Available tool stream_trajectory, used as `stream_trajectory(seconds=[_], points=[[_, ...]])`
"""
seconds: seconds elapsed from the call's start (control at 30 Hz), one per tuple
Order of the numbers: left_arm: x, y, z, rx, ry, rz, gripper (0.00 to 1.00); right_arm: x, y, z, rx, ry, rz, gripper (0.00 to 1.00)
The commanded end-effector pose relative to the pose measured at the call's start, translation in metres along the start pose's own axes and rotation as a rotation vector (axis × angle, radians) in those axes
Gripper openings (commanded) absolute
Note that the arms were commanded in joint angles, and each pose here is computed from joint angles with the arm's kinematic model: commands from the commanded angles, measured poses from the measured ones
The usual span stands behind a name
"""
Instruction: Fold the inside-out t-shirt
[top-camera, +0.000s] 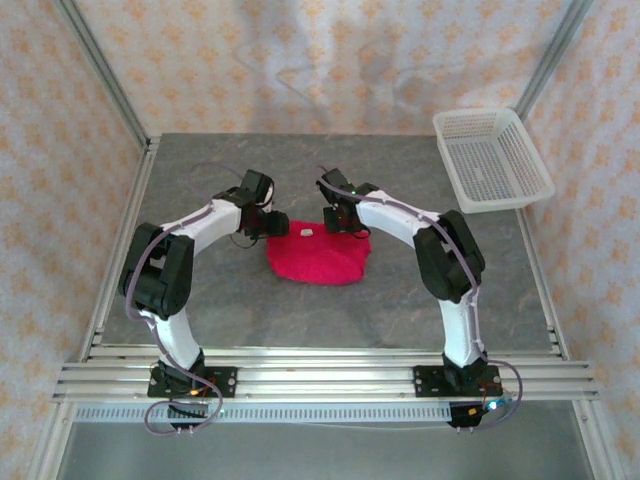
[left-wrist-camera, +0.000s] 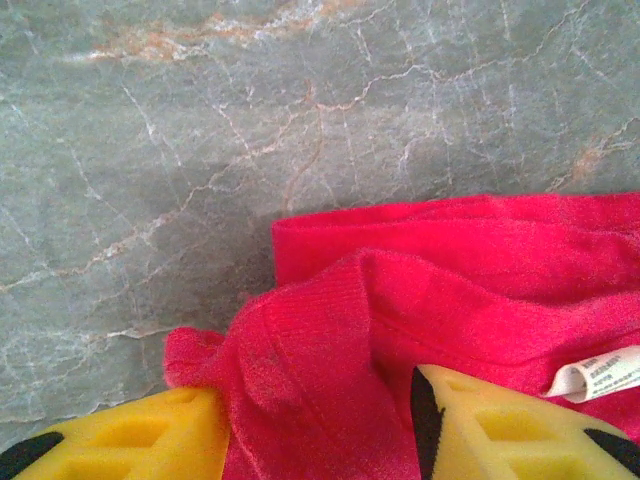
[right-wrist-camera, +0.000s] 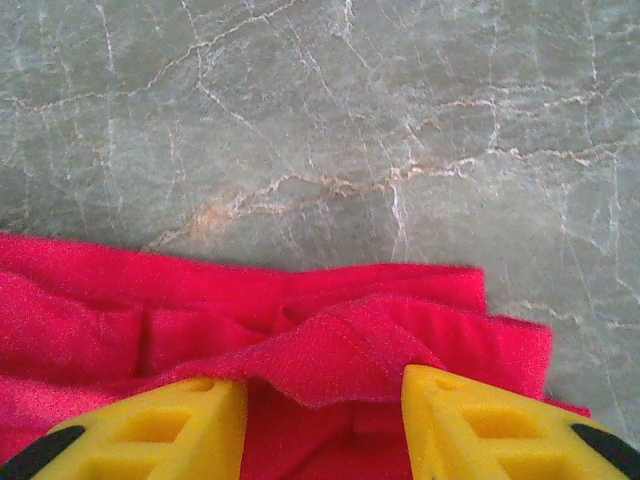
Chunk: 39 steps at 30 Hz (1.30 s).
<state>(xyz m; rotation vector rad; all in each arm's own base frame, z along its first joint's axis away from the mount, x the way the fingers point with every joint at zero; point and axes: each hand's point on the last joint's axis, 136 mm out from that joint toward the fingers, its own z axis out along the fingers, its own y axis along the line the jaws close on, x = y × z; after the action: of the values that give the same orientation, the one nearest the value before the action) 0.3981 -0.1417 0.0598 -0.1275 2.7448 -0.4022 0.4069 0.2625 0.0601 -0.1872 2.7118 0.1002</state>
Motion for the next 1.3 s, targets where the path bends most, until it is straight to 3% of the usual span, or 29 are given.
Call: stream_trajectory(seconds=[0.0, 0.13, 0.23, 0.43, 0.57, 0.97, 1.17, 1.27], points=[[-0.009, 0.004, -0.002, -0.046, -0.018, 0.029, 0.50, -0.005, -0.012, 0.004, 0.063, 0.003, -0.020, 0.38], [-0.013, 0.008, 0.002, -0.077, -0.012, 0.042, 0.44, -0.010, -0.017, -0.004, 0.088, -0.014, -0.027, 0.15], [-0.018, 0.011, 0.004, -0.106, -0.013, 0.056, 0.31, -0.017, -0.019, -0.021, 0.093, -0.034, -0.036, 0.00], [-0.031, 0.007, -0.008, -0.113, -0.045, 0.056, 0.10, -0.030, -0.024, -0.067, 0.080, -0.099, -0.024, 0.00], [-0.038, 0.000, -0.021, -0.101, -0.074, 0.059, 0.05, -0.032, -0.037, -0.082, 0.101, -0.134, -0.008, 0.00], [-0.065, -0.050, -0.045, -0.028, -0.150, 0.108, 0.05, -0.029, -0.071, -0.078, 0.111, -0.091, 0.106, 0.00], [-0.080, -0.083, -0.006, 0.015, -0.131, 0.139, 0.08, -0.016, -0.088, -0.037, 0.166, -0.009, 0.137, 0.00], [-0.087, -0.074, 0.023, -0.036, -0.098, 0.136, 0.09, -0.017, -0.098, -0.015, 0.186, -0.006, 0.175, 0.00]])
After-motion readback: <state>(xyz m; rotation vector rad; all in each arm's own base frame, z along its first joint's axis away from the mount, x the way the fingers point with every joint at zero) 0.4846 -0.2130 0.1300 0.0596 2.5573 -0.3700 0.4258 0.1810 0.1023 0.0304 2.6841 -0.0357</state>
